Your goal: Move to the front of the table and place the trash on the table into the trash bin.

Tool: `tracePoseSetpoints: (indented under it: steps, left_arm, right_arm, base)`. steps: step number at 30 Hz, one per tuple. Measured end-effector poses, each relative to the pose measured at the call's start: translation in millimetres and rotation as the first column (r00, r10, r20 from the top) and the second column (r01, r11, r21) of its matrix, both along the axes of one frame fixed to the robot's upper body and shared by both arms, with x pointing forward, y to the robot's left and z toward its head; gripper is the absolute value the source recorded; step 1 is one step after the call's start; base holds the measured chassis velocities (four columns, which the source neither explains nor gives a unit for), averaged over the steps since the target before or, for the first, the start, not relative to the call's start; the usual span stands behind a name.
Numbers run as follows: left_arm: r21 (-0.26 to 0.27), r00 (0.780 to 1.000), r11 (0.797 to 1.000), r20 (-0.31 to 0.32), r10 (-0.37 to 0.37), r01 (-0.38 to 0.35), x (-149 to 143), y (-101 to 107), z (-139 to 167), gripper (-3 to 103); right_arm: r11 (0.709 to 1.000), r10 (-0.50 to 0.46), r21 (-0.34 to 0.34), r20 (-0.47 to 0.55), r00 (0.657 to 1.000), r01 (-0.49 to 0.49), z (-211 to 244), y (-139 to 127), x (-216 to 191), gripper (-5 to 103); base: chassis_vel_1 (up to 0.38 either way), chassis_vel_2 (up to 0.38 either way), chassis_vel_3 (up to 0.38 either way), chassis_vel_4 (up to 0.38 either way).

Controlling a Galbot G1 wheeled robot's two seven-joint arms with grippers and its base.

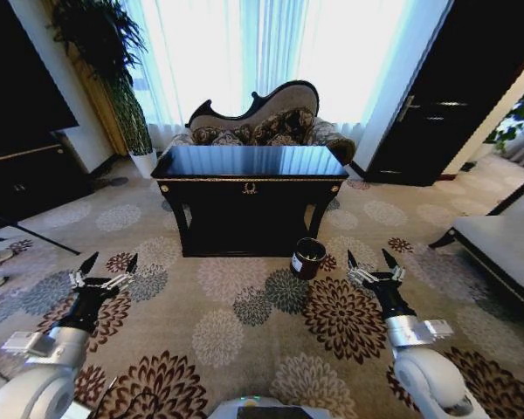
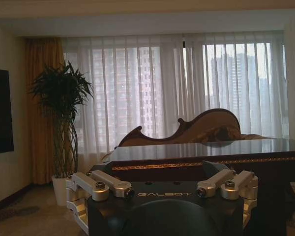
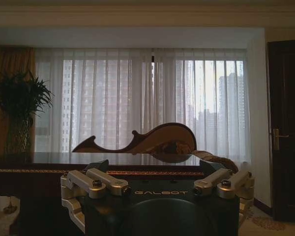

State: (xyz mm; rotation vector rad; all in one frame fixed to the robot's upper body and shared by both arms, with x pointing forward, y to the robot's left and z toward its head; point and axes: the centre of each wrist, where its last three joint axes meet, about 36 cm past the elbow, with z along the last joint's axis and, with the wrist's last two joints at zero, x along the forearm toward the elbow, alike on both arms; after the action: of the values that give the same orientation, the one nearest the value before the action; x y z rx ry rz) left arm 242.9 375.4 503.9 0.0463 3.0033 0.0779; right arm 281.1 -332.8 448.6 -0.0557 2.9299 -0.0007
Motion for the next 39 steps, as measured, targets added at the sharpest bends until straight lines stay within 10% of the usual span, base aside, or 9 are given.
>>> tracePoseSetpoints:
  steps: [39]
  left_arm:
    - [0.0,1.0,1.0,0.0,0.0,0.0,0.0,0.0,0.0,100]
  right_arm:
    - [1.0,0.0,0.0,0.0,1.0,0.0,0.0,0.0,0.0,100]
  base:
    - [0.0,0.0,0.0,0.0]
